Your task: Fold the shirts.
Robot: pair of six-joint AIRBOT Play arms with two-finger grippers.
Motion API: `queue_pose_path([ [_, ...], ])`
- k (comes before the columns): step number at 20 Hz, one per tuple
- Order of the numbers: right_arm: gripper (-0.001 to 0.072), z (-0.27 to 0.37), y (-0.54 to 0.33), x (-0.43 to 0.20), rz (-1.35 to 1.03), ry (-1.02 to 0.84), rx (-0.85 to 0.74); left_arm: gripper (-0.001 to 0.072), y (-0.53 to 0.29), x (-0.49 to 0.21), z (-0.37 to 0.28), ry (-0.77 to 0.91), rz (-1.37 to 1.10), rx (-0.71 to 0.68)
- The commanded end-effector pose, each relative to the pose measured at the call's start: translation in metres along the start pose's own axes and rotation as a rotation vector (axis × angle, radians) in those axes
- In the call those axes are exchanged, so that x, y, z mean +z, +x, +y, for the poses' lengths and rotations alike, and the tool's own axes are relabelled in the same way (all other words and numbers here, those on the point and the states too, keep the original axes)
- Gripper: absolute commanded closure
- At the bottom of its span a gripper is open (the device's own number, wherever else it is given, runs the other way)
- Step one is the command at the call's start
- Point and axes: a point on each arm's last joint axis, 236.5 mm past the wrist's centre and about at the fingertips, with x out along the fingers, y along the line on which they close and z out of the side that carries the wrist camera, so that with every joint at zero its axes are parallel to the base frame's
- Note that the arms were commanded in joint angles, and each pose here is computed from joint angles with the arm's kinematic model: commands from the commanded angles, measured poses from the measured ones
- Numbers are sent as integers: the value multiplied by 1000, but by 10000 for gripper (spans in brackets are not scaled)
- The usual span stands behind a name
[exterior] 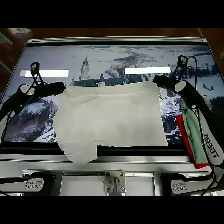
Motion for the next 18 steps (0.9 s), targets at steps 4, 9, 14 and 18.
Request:
queue_pose_path([
  [4,654,-15,3,-33,138,-23,-17,674,7,-28,9,-39,143,-18],
  [9,654,-46,-36,-102,496,17,-36,675,-35,-112,42,97,580,62],
  [14,654,-66,-50,-131,631,30,-111,675,-45,-136,37,98,690,56],
  [18,654,-69,-51,-162,744,68,-115,675,-46,-153,44,40,761,102],
])
